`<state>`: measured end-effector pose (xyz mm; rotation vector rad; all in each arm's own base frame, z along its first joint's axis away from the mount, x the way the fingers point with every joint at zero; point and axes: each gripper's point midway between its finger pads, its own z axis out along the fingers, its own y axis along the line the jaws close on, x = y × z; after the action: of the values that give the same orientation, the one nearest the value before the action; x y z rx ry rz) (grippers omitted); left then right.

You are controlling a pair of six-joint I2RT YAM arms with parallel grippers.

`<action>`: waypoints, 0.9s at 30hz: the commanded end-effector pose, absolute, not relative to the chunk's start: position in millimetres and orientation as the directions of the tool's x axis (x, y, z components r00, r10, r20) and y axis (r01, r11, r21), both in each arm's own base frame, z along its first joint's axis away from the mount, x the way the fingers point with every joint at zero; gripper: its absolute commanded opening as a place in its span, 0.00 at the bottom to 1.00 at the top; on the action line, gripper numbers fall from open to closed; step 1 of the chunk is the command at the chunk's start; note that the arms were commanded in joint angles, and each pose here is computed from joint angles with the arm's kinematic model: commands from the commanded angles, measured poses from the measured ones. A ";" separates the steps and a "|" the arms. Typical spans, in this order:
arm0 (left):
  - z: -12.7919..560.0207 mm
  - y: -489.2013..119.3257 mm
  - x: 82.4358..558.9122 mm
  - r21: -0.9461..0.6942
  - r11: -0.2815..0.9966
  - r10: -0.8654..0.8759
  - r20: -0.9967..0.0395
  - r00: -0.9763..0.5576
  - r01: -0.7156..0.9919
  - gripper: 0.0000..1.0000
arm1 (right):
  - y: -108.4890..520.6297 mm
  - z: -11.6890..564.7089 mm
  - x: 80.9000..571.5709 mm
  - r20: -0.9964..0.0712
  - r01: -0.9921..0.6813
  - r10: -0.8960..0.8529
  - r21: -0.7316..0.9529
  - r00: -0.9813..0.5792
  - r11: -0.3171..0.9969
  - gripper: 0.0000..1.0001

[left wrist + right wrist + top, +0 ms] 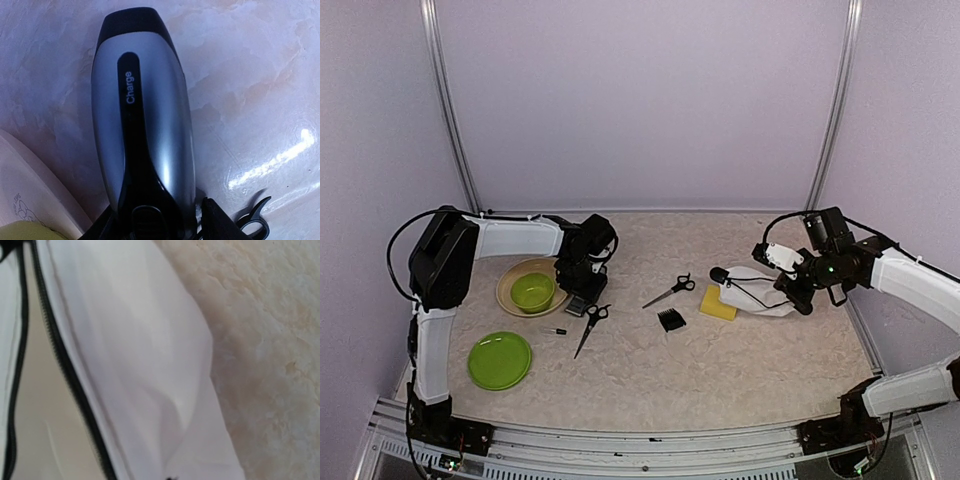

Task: Sort the hair-cutting tools

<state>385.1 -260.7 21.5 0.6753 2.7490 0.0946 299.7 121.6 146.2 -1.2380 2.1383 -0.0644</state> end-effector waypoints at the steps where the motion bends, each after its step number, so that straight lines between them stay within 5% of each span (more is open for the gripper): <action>1: 20.8 -264.9 388.7 0.137 0.894 0.447 -0.290 -0.846 0.426 0.51 | 122.9 144.2 292.2 -0.519 -0.763 -0.784 -0.335 -0.341 0.553 0.00; 6: 22.4 -268.2 393.6 0.153 0.889 0.459 -0.299 -0.837 0.432 0.37 | 123.0 146.7 291.4 -0.521 -0.764 -0.786 -0.340 -0.332 0.548 0.00; 15: 135.2 -292.6 407.7 0.205 0.850 0.503 -0.592 -0.630 0.486 0.05 | 151.1 159.1 280.4 -0.545 -0.826 -0.808 -0.334 -0.224 0.454 0.00; 21: 212.5 -339.8 353.2 0.148 0.713 0.528 -0.757 -0.386 0.685 0.00 | 172.1 159.9 278.0 -0.534 -0.873 -0.824 -0.293 -0.189 0.390 0.00; 27: 302.6 -366.6 263.7 0.083 0.481 0.297 -0.952 -0.073 0.873 0.00 | 210.3 176.1 265.8 -0.609 -0.939 -0.779 -0.159 -0.150 0.305 0.00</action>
<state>311.2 -341.8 234.2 0.9503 1.9962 -0.3734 280.0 181.1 161.4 -1.4609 2.0219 0.1400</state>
